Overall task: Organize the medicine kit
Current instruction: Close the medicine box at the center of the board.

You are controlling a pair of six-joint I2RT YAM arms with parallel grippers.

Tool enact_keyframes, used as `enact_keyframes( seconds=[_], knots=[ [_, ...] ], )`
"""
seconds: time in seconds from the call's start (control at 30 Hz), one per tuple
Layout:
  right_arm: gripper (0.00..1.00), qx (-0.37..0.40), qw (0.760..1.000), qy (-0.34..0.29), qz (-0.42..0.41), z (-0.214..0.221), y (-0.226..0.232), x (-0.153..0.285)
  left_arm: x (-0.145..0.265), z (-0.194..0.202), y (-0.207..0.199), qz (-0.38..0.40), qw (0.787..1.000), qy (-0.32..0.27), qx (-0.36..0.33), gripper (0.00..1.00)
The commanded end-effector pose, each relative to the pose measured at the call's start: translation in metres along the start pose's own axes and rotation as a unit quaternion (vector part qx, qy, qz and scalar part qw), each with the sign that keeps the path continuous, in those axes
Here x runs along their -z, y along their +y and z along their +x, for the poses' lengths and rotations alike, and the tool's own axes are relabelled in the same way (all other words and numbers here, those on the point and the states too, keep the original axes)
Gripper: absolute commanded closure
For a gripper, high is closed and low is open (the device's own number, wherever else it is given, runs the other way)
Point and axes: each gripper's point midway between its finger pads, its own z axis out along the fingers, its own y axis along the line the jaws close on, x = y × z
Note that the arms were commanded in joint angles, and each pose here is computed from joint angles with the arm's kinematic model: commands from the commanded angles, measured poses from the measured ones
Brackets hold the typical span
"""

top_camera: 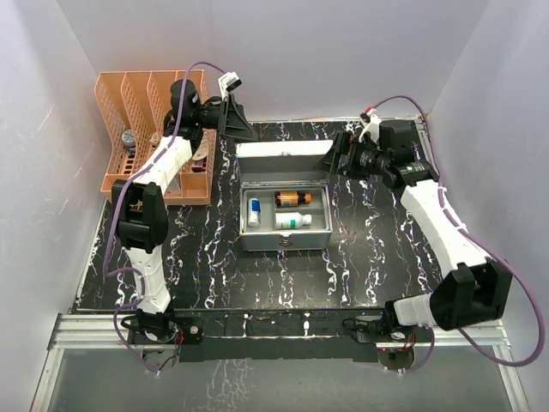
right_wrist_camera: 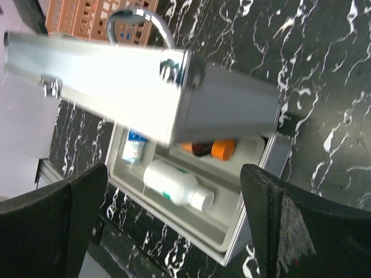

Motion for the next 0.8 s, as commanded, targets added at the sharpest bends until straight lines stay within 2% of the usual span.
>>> enact_keyframes(
  seconds=[0.0,0.2,0.37,0.57,0.7,0.77],
  knots=[
    [0.02,0.002,1.000,0.016,-0.011,0.023,0.012,0.028,-0.001,0.001,-0.033,0.013,0.999,0.019,-0.042,0.01],
    [0.02,-0.018,0.999,0.026,0.019,0.055,0.007,0.056,-0.002,0.005,-0.033,0.019,0.998,0.030,-0.042,0.01],
    [0.02,-0.020,0.999,0.006,0.044,0.053,0.006,0.070,-0.005,0.014,-0.043,0.026,0.997,0.042,-0.055,0.01],
    [0.02,-0.017,0.999,-0.005,0.048,0.039,0.006,0.066,-0.007,0.013,-0.044,0.016,0.999,0.023,-0.040,0.01],
    [0.02,-0.013,0.999,-0.006,0.046,0.034,0.007,0.063,-0.009,0.009,-0.038,-0.014,1.000,-0.008,-0.011,0.02],
    [0.02,-0.012,0.999,-0.006,0.045,0.032,0.008,0.062,-0.010,0.013,-0.023,-0.085,0.996,-0.017,-0.002,0.01]
  ],
)
